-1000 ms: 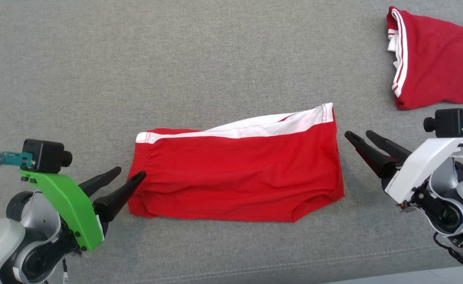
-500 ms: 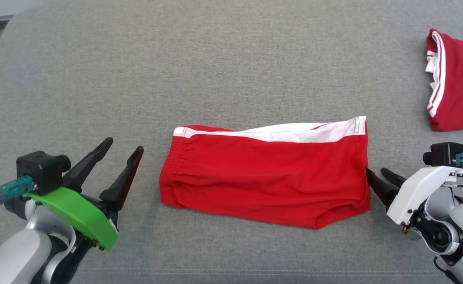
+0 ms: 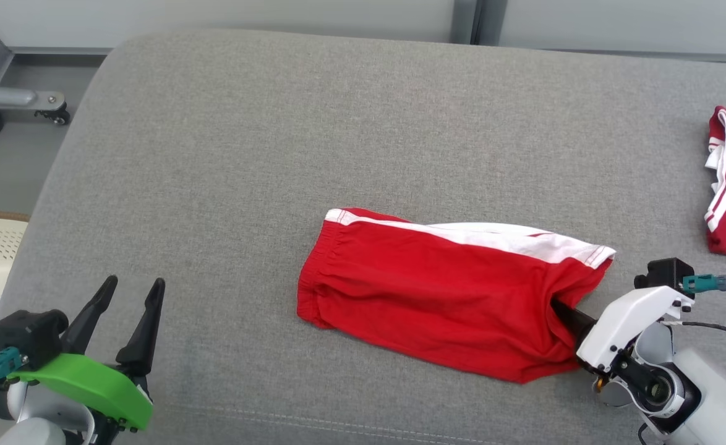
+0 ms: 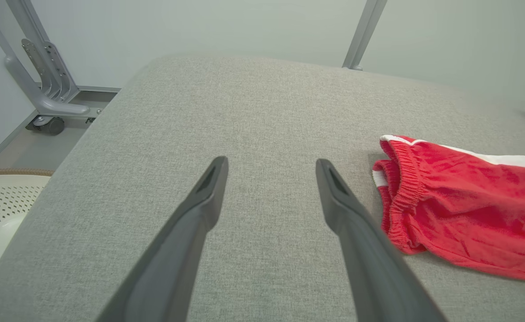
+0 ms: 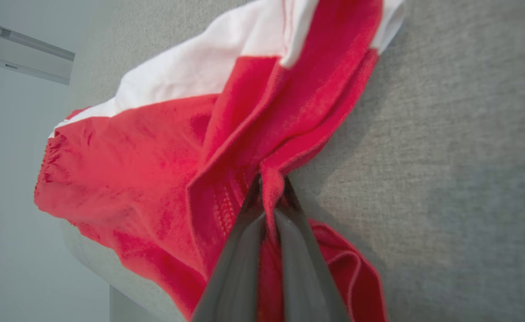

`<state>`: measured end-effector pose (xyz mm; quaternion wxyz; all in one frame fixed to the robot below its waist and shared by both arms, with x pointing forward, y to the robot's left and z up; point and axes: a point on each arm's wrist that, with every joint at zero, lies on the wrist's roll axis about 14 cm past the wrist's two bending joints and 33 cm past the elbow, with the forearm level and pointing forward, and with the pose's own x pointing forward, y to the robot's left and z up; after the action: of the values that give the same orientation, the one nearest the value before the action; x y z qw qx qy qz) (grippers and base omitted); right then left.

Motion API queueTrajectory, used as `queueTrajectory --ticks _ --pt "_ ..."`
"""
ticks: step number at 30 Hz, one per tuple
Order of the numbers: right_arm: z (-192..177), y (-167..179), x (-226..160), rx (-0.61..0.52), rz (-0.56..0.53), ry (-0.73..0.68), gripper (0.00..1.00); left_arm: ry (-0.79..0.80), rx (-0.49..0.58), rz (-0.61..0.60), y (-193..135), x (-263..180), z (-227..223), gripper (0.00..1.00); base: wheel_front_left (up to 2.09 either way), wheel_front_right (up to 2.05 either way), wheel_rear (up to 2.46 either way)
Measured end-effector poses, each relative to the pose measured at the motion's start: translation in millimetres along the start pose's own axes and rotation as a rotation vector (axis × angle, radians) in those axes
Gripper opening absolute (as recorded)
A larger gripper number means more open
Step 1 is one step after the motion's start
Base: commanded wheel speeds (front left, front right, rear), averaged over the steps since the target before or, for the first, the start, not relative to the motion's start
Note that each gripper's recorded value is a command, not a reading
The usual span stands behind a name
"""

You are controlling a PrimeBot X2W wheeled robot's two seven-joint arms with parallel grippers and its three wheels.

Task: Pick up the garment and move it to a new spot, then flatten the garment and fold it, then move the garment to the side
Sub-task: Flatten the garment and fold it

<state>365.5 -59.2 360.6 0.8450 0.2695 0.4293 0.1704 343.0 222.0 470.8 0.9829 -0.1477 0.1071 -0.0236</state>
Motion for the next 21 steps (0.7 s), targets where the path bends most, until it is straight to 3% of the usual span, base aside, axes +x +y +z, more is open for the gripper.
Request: queueTrajectory --ticks 7,17,21 --pt "30.0 -15.1 -17.7 0.045 -0.041 -0.092 0.0 -0.046 0.006 0.04 9.1 -18.3 3.9 1.0 0.0 0.0 0.0" --pt "62.2 -88.9 -76.6 0.065 -0.226 -0.223 0.0 -0.062 -0.051 -0.043 -27.5 -20.1 -3.3 1.0 0.0 0.0 0.0" --pt "75.9 -86.8 -86.5 0.059 -0.213 -0.268 0.0 -0.065 -0.058 -0.066 -36.6 -15.7 -3.2 1.0 0.0 0.0 0.0"
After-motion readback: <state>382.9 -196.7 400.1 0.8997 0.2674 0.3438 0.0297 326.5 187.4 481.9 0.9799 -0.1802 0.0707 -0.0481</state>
